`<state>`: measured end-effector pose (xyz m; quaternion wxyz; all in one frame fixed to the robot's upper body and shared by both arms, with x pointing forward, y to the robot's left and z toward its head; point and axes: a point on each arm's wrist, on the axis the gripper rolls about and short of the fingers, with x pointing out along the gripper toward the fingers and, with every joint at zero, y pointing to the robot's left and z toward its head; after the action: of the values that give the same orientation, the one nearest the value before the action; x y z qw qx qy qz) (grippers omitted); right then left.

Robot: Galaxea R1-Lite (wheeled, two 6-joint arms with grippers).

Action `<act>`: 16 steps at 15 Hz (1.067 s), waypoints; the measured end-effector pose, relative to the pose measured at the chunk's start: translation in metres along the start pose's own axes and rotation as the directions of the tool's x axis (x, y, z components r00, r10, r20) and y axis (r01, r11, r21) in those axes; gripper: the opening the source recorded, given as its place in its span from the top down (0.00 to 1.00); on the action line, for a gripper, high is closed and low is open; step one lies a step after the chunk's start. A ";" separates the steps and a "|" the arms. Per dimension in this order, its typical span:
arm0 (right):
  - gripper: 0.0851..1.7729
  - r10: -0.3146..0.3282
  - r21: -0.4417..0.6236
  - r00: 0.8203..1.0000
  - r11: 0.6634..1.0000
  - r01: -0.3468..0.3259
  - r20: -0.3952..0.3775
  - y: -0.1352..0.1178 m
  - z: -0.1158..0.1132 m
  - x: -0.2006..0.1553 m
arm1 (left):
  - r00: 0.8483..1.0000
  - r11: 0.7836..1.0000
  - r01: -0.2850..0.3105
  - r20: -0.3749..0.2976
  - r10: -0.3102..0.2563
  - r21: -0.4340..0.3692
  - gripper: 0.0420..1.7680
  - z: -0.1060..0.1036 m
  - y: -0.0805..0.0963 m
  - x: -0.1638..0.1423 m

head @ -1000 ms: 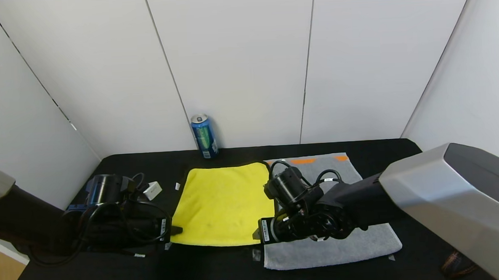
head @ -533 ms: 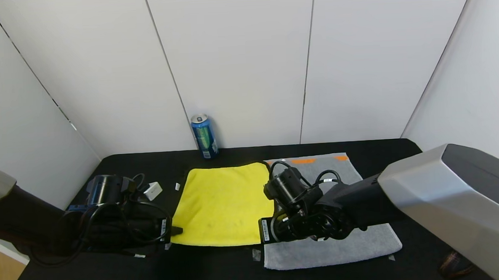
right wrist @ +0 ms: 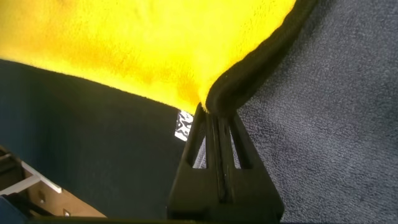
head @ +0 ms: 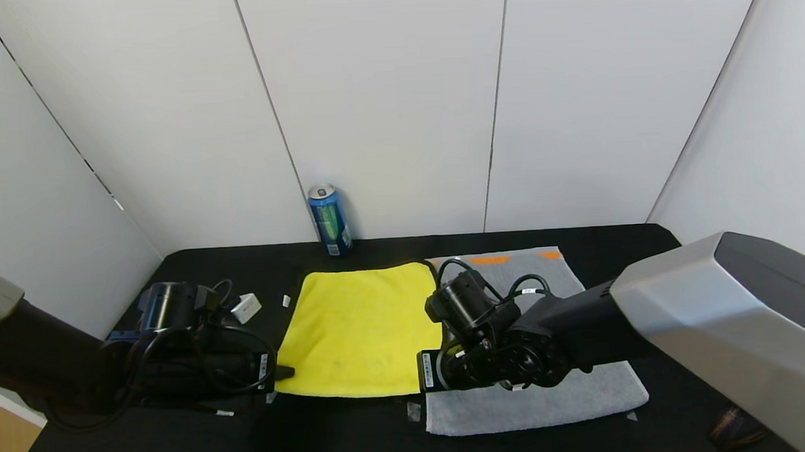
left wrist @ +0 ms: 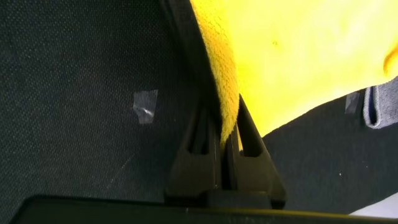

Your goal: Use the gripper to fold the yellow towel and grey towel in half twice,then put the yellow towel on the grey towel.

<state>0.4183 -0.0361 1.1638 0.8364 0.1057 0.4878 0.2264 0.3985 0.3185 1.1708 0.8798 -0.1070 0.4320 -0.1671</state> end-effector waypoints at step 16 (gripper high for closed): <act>0.98 0.080 -0.030 0.995 0.996 -0.078 0.063 0.042 -0.006 -0.081 | 0.991 0.999 -0.016 0.130 0.010 0.041 0.94 -0.017 -0.026 -0.073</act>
<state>0.3675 -0.0390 1.2401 0.8435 0.1207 0.4529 0.2624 0.3379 0.3220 1.2222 0.9091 -0.0964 0.3710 -0.1630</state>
